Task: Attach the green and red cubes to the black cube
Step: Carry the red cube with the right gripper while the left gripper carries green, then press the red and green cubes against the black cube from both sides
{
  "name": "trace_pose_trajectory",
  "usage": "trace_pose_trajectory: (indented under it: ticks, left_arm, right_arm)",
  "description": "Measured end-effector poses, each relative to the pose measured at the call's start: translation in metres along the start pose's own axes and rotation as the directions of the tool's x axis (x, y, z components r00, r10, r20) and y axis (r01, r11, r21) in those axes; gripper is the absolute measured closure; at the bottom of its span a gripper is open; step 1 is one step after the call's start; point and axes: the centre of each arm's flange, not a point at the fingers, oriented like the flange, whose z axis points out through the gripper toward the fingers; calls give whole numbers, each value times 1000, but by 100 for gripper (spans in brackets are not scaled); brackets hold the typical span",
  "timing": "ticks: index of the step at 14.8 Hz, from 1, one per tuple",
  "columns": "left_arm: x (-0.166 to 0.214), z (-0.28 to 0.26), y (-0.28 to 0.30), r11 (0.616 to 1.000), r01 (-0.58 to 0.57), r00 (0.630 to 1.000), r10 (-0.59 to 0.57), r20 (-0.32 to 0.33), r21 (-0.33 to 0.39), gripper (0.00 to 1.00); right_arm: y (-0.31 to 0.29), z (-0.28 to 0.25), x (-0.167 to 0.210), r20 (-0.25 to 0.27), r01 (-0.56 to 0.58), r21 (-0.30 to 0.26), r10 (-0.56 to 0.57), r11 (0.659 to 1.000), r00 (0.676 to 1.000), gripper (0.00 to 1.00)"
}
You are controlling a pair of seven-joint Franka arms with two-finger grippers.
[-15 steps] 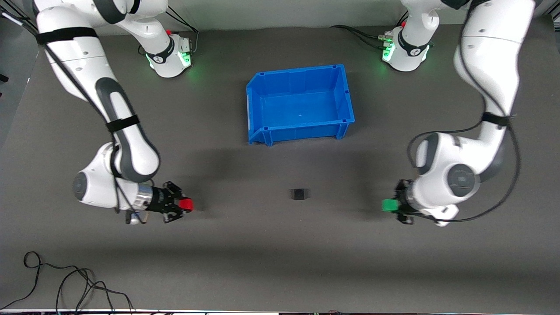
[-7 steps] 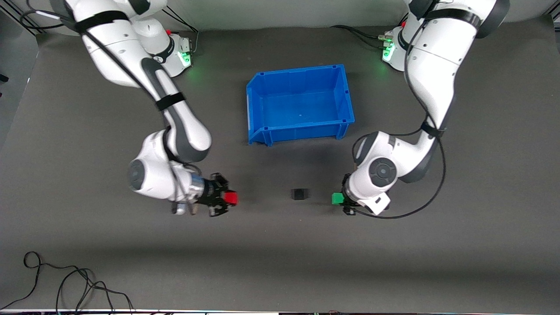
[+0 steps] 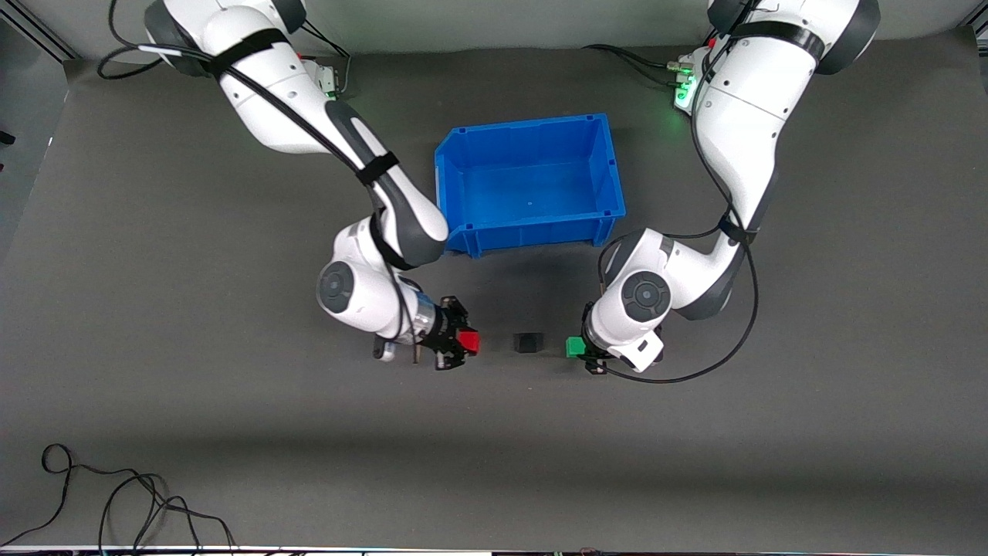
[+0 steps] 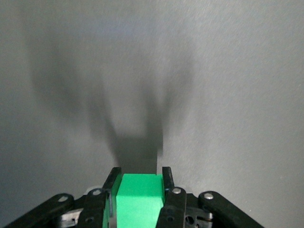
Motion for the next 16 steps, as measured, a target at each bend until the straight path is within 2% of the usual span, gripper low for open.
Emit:
trace_pose_trajectory:
  ticks: [6, 16]
  left_arm:
    - [-29, 21, -9, 1000, 25, 1000, -25, -12, -2, 63]
    - [-39, 23, -11, 999, 32, 999, -32, -10, -8, 63]
  right_arm:
    - [15, 46, -12, -9, 11, 11, -10, 1000, 1000, 60]
    - [28, 75, -23, -13, 39, 23, -39, 999, 999, 60]
